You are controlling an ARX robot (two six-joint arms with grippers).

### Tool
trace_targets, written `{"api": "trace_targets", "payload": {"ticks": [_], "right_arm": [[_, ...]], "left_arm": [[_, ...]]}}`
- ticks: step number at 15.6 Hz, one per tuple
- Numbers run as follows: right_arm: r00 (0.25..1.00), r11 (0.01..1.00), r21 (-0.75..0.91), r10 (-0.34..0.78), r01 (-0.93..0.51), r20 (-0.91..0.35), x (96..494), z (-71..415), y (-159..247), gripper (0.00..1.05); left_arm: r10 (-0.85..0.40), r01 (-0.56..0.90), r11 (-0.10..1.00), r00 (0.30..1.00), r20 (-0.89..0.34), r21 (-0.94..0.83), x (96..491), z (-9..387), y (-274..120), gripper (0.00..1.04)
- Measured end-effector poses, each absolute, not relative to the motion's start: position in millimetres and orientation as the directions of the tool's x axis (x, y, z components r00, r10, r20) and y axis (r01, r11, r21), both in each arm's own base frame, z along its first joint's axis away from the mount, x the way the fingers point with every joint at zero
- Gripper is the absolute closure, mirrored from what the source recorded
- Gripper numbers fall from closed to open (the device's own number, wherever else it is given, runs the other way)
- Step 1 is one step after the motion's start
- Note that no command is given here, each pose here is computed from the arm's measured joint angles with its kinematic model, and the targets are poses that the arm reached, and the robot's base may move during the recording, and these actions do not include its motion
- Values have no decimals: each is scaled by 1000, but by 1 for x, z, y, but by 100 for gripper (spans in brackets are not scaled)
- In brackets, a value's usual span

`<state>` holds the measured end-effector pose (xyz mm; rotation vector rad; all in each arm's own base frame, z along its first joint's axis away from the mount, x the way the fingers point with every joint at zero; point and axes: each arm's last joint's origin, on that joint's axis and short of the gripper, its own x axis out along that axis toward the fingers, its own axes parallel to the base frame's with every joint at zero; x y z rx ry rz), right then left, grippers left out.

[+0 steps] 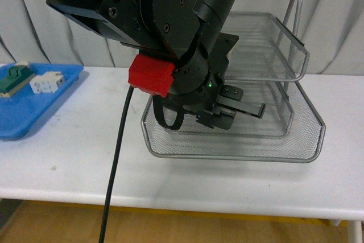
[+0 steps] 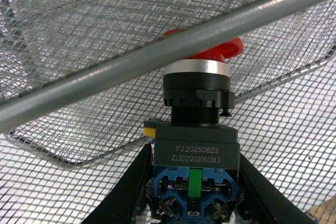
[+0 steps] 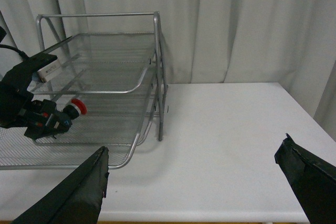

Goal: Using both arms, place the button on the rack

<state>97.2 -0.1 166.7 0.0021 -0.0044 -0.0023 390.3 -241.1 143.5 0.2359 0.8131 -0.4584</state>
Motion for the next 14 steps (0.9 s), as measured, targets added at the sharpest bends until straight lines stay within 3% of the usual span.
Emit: {"api": "trace_targets", "payload": {"ticks": [1, 6, 7, 10, 14], "right_arm": [[1000, 1000, 2, -2, 2, 4, 97, 167, 0, 6], [1000, 1000, 2, -2, 2, 4, 97, 167, 0, 6], [1000, 1000, 2, -2, 2, 4, 97, 167, 0, 6], [1000, 1000, 2, -2, 2, 4, 97, 167, 0, 6], [1000, 1000, 2, -2, 2, 4, 97, 167, 0, 6]], "left_arm": [[-302, 458, 889, 599, -742, 9, 394, 144, -242, 66], [-386, 455, 885, 611, -691, -93, 389, 159, -251, 12], [-392, 460, 883, 615, -684, -93, 383, 164, -250, 5], [-420, 462, 881, 659, -624, -106, 358, 191, -234, 7], [-418, 445, 894, 791, -448, -50, 290, 227, -195, 7]]}}
